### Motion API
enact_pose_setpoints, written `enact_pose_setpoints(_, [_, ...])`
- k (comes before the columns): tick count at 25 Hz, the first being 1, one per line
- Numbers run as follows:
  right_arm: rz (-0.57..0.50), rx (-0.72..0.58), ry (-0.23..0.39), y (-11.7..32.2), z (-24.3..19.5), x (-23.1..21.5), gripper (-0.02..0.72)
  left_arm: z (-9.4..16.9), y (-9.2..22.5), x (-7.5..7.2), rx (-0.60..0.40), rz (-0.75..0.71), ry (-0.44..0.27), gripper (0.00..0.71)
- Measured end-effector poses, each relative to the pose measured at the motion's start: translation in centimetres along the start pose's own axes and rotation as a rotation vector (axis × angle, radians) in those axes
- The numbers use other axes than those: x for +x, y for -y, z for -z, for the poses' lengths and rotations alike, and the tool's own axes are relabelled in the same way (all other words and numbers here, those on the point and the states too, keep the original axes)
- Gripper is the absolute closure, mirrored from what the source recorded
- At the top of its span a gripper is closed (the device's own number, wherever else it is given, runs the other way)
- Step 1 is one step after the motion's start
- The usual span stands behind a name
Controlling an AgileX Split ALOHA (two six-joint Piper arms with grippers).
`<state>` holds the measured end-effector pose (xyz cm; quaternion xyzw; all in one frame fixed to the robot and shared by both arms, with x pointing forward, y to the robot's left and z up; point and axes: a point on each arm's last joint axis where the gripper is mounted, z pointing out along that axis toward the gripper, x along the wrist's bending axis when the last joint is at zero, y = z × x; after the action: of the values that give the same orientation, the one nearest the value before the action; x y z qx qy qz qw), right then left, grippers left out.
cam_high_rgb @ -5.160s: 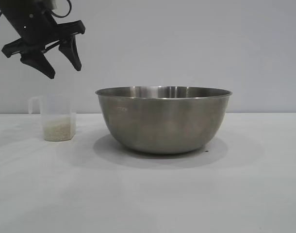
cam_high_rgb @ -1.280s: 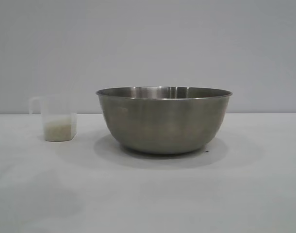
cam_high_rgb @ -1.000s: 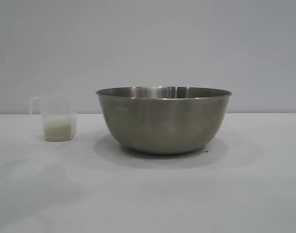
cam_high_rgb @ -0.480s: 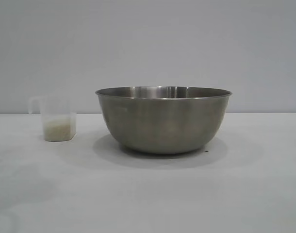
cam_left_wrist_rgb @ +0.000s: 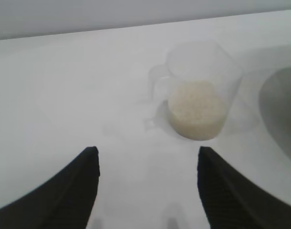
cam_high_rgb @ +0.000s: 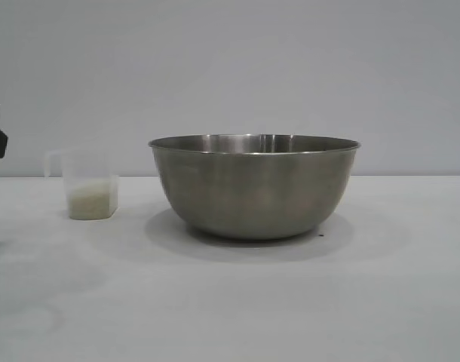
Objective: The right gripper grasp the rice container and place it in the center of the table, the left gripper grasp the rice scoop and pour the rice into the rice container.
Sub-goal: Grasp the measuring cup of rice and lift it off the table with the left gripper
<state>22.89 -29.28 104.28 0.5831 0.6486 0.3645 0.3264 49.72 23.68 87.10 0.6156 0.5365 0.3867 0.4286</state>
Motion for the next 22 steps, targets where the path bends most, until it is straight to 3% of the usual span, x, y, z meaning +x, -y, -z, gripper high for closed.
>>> enact_pose_setpoints(20, [0.0, 0.0, 0.0, 0.0, 0.0, 0.0, 0.155, -4.9, 0.0, -0.2, -0.04, -0.01, -0.074, 0.278])
enact_pose_setpoints(21, [0.0, 0.0, 0.0, 0.0, 0.0, 0.0, 0.155, -5.0, -0.1, -0.2, -0.046, -0.008, -0.076, 0.32])
enact_pose_setpoints(22, [0.0, 0.0, 0.0, 0.0, 0.0, 0.0, 0.155, -5.2, -0.3, -0.2, -0.053, -0.003, -0.083, 0.304])
